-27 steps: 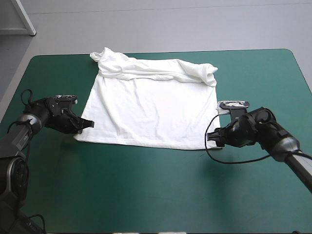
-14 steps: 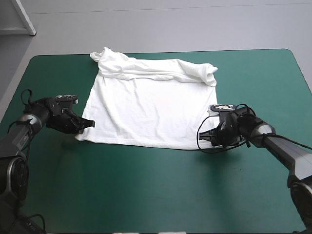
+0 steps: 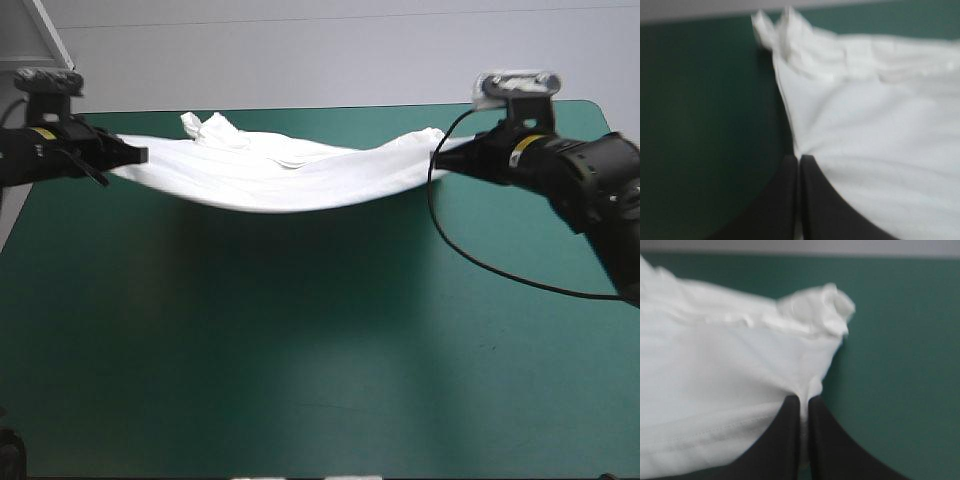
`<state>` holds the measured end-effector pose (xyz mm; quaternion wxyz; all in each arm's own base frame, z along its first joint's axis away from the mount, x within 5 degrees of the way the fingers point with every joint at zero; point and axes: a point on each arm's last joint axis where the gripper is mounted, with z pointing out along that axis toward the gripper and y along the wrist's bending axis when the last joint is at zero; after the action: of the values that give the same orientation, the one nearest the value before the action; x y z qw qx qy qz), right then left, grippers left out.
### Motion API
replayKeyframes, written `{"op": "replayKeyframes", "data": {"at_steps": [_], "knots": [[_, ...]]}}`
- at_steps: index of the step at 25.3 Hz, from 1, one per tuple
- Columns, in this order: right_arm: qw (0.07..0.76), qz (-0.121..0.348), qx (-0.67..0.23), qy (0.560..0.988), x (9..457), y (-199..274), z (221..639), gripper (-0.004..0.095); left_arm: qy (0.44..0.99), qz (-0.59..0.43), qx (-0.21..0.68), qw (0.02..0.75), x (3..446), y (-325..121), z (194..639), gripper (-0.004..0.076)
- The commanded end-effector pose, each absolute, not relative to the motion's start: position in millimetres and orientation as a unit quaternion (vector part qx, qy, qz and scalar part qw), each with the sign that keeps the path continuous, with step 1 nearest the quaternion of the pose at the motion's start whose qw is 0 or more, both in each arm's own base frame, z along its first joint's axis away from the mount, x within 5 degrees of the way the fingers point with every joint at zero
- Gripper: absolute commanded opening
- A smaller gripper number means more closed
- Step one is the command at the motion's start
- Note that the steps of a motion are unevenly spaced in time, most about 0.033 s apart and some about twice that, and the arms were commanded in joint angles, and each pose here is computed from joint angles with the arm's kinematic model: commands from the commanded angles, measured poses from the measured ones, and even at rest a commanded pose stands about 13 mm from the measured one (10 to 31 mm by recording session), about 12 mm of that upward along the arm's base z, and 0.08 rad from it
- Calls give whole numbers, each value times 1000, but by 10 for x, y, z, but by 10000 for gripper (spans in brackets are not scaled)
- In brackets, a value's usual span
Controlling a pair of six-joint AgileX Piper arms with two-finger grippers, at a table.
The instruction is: Fold the cloth
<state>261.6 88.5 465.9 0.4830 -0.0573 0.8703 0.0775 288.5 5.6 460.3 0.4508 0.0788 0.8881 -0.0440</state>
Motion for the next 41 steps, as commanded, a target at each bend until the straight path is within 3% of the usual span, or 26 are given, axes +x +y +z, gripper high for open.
{"op": "replayKeyframes", "data": {"at_steps": [1,5,12,14,17,21,28,30,33,37,39,41], "knots": [[612,90,-59,783,2178,697,5464,-18,802,-35,84,590,2407,-14,5461,-10],[706,87,-67,700,1755,528,6114,-18,703,-11,92,706,1893,-51,6203,-10],[833,83,-59,543,715,134,6851,-18,565,97,76,816,956,-4,6860,-10],[851,85,-53,515,522,60,6928,-17,541,106,73,831,776,-10,6931,-10],[856,89,-55,506,494,57,6950,-18,525,106,72,841,708,-18,6968,-10],[846,91,-64,522,770,176,6921,-18,526,74,82,843,905,-48,6962,-10],[835,97,-81,536,1570,512,6823,-18,596,-41,108,795,1963,-110,6694,-10],[840,97,-83,527,1774,597,6797,-18,587,-67,103,800,2160,-114,6664,-10],[866,111,-76,481,1958,680,6829,-18,555,-92,91,822,2325,-105,6683,-10],[916,108,-74,378,2032,736,6931,-18,520,-69,85,847,2381,-66,6729,-10],[925,106,-73,356,2020,737,6955,-18,515,-45,87,852,2381,-47,6738,-10],[924,105,-73,360,2006,729,6961,-18,520,-18,90,849,2391,-26,6727,-10]]}}
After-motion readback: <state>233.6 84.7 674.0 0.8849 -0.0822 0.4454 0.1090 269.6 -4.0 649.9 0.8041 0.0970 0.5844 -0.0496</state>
